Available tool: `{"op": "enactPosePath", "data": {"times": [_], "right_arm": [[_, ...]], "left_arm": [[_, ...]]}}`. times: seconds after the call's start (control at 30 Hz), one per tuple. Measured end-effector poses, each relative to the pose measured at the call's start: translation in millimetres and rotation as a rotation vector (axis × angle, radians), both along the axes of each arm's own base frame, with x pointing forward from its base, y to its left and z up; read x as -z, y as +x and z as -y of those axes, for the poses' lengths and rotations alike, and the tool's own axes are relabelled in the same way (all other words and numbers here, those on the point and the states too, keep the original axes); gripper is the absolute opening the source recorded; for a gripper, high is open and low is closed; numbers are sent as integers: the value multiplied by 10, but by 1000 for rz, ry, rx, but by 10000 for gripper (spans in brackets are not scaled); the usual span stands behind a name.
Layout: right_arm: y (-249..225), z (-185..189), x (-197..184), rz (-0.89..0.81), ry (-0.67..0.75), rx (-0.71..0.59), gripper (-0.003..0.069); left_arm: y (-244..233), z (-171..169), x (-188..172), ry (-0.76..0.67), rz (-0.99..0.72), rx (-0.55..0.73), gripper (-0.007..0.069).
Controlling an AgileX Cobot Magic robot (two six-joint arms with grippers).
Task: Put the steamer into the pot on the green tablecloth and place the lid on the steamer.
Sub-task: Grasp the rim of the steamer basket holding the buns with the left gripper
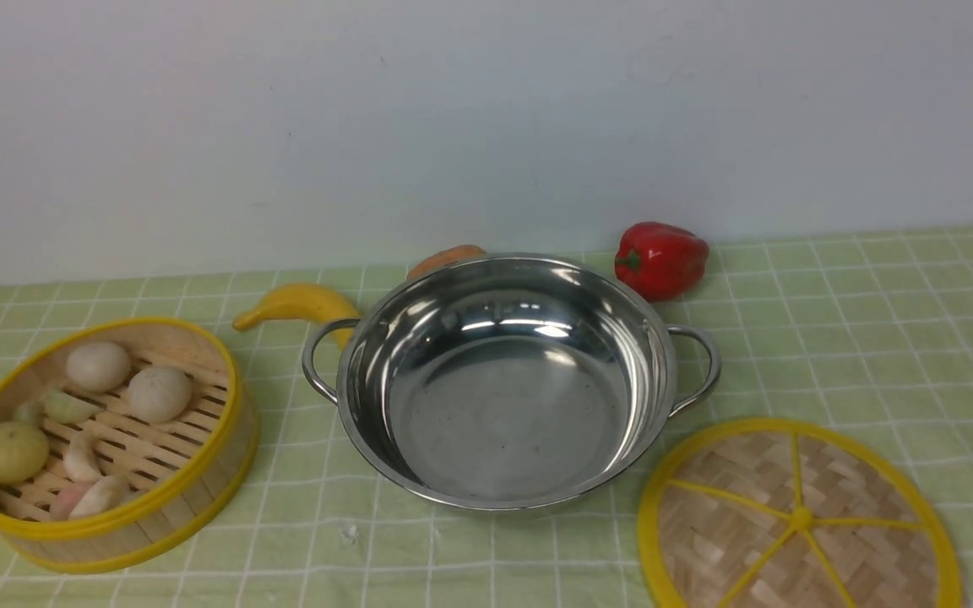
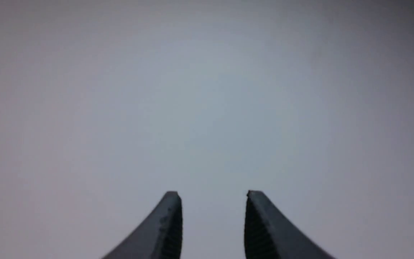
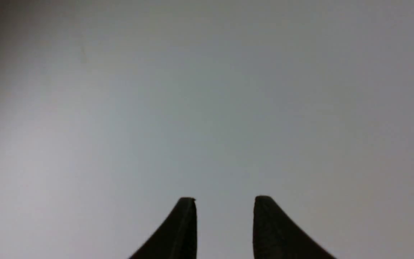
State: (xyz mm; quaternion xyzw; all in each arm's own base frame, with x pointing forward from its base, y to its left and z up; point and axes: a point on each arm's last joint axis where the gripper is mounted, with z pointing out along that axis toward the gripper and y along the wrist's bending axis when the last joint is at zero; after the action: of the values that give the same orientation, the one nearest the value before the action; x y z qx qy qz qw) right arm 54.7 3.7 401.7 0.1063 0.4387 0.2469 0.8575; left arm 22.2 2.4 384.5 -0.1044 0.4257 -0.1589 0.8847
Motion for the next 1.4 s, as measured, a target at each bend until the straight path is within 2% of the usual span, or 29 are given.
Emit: {"op": "enactPosePath", "data": {"times": [0.07,0.13,0.17,0.2,0.23,0.3,0.33,0.37,0.47,0.63,0.7,0.73,0.8,0.93,1.07,1.2,1.4], "right_arm": [[171,15,-125,-134,-30,35,242],[418,58,-142,-317,-32,77,242],[554,96,-115,-453,-18,108,242],[601,103,-97,-482,-16,113,242],[763,145,2,-662,-13,152,242],[872,161,94,-772,-21,166,242],[962,172,215,-900,-58,179,242],[1045,164,320,-999,-95,167,242],[1206,104,606,-1246,-208,78,242],[1383,-72,907,-1441,-339,-184,242],[1443,-136,977,-1462,-358,-278,242],[1442,-138,977,-1461,-368,-282,242],[1495,-197,1033,-1465,-389,-370,242],[1517,-237,1049,-1446,-426,-428,242],[1518,-265,1034,-1425,-421,-459,242],[1520,-281,1024,-1409,-418,-477,242],[1520,-287,1020,-1406,-413,-483,242]], "left_arm": [[161,8,-117,59,-169,-24,243],[416,-10,-88,97,-429,-46,243],[559,-27,-45,110,-592,-56,243],[582,-30,-36,112,-619,-58,243],[776,-61,63,118,-867,-69,243],[890,-83,127,121,-1024,-79,243],[992,-110,175,129,-1167,-95,243],[1088,-142,199,139,-1287,-118,243],[1315,-240,178,145,-1473,-211,243],[1639,-405,66,87,-1513,-322,243],[1767,-524,113,13,-1551,-343,243],[1780,-539,123,3,-1557,-344,243],[1911,-736,299,-132,-1635,-337,243],[2095,-1047,646,-354,-1741,-229,243],[2293,-1191,976,-430,-1819,-84,243],[2413,-1249,1211,-493,-1880,-64,243],[2548,-1344,1496,-572,-1921,-98,243]]}}
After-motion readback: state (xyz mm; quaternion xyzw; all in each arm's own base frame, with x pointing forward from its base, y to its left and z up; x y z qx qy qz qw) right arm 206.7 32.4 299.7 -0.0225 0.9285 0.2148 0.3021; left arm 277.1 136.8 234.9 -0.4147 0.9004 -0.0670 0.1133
